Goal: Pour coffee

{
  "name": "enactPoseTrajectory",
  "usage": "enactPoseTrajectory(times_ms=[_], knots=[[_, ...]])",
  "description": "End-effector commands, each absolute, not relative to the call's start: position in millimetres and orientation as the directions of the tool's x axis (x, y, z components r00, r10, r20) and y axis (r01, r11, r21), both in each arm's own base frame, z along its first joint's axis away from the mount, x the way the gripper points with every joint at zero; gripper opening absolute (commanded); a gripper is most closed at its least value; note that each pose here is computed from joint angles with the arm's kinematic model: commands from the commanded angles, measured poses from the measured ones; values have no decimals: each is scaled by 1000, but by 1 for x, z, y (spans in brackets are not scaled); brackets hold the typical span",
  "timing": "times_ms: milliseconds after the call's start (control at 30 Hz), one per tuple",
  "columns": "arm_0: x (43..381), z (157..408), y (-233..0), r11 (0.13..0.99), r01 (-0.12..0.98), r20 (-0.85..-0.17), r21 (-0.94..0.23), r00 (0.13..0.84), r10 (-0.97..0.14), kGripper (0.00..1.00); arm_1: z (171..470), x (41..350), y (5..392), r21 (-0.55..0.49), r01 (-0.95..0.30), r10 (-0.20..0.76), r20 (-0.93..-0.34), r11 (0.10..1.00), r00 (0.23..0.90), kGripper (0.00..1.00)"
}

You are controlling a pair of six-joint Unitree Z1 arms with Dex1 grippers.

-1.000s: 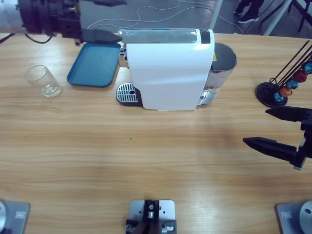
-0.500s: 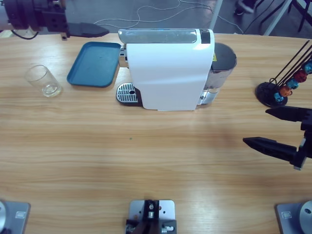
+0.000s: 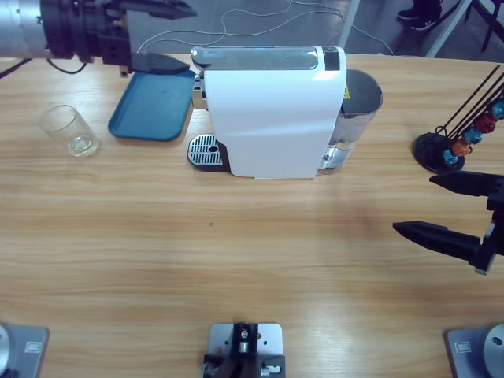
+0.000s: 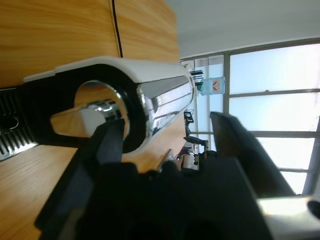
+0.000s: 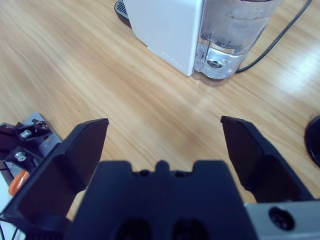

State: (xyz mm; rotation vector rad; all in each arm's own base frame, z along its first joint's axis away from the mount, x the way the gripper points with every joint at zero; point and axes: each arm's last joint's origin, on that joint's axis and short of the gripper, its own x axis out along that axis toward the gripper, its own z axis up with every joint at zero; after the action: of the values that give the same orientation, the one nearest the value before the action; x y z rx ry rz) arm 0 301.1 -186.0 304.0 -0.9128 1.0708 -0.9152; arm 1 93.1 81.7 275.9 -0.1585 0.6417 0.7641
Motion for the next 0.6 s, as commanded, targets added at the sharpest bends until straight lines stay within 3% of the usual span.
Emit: enactPoseTrajectory(times_ms=[33,67,200,233,267,600], knots=[[315,291,-206,340,146,-313,-929,179,-933,677,272,86,77,79,-700,606,-576,710,549,1000],[316,293,-207,337,150,-310,-929,179,-934,562,272,86,77,79,-700,606,-576,710,549,1000],[316,296,-209,333,167,-304,-928,179,-936,258,272,86,77,79,-700,606,-575,710,550,1000],[315,298,-208,332,172,-301,-927,182,-936,75,272,86,77,79,-700,606,-575,710,550,1000],[313,300,-207,334,177,-301,-926,189,-935,1,272,86,77,79,-700,607,-574,710,550,1000],[295,324,-206,322,283,-265,-904,222,-938,0,272,84,75,77,-700,609,-567,710,555,1000]])
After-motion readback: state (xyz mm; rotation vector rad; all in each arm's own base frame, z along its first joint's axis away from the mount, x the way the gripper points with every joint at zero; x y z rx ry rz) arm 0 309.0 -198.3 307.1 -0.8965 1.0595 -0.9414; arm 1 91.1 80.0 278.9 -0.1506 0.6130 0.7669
